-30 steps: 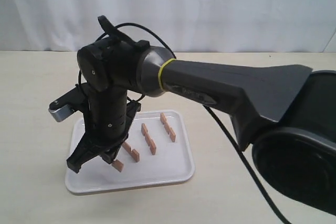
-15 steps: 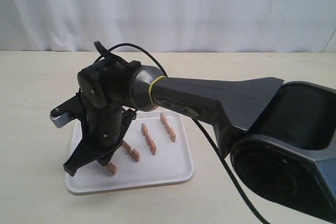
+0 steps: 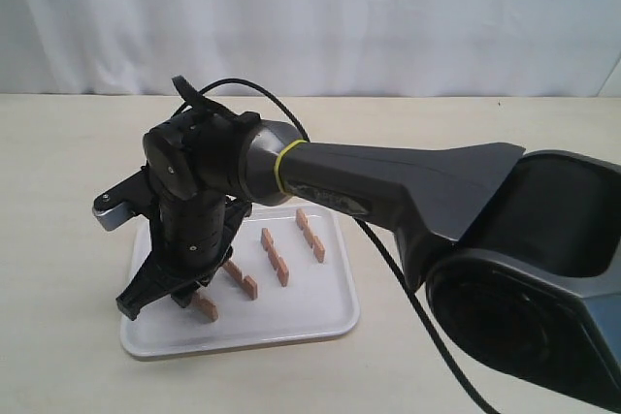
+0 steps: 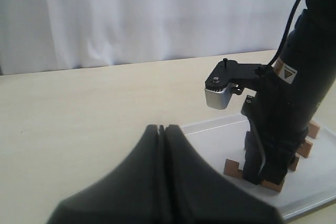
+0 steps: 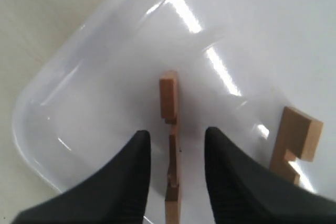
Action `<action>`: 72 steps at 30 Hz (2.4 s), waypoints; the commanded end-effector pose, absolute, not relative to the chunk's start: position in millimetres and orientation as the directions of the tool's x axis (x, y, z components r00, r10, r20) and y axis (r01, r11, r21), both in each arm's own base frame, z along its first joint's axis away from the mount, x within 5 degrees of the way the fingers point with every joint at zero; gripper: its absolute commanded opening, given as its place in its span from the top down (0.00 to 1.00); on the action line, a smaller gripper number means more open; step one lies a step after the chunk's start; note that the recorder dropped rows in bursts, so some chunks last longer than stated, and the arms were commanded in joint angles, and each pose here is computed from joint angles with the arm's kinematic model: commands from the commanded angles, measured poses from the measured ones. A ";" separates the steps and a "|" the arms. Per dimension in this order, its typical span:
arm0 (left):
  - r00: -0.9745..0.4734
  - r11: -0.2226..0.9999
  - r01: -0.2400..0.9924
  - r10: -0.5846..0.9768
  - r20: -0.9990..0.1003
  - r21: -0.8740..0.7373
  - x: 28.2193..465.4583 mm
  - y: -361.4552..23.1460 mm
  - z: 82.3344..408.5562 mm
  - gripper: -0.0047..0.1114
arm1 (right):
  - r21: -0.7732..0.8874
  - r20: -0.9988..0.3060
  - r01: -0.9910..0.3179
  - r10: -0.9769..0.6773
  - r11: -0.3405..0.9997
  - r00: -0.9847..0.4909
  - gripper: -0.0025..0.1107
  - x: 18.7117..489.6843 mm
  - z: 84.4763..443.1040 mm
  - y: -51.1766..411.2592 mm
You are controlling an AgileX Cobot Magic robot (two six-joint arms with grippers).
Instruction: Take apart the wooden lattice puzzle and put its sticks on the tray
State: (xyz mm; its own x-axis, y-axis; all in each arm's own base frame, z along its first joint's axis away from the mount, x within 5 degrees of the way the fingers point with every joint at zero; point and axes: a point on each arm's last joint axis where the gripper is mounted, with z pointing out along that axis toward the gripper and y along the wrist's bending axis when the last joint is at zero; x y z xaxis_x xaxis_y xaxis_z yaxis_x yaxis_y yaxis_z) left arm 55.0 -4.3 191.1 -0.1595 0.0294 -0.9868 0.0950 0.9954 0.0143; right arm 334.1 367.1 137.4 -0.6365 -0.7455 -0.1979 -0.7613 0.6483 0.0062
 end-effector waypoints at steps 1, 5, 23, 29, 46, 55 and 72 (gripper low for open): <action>-0.150 0.995 0.095 0.025 -0.988 0.010 55.3 -4.4 191.4 0.96 | 0.000 -0.208 -0.759 -0.743 0.651 -0.637 0.60 335.7 138.9 367.0; -0.150 0.995 0.095 0.025 -0.988 0.010 55.3 -4.4 191.4 0.96 | 0.000 -0.216 -0.759 -0.741 0.651 -0.635 0.56 335.4 144.0 366.7; -0.150 0.995 0.095 0.025 -0.988 0.010 55.3 -4.4 191.4 0.96 | 0.002 -0.286 -0.734 -0.703 0.679 -0.651 0.94 318.8 272.3 312.4; -0.150 0.995 0.095 0.025 -0.988 0.010 55.3 -4.4 191.4 0.96 | 0.027 -0.254 -0.669 -0.642 0.743 -0.723 0.94 309.3 288.5 256.0; -0.150 0.995 0.095 0.025 -0.988 0.010 55.3 -4.4 191.4 0.96 | 0.027 -0.349 -0.339 -0.309 0.940 -0.885 0.94 236.3 288.2 81.6; -0.150 0.995 0.095 0.025 -0.988 0.010 55.3 -4.4 191.4 0.96 | 0.046 -0.497 -0.276 -0.217 0.960 -0.840 0.94 190.2 293.6 61.8; -0.150 0.995 0.095 0.025 -0.988 0.010 55.3 -4.4 191.4 0.96 | 0.070 -0.824 -0.289 -0.108 0.955 -0.556 0.94 134.5 295.0 45.3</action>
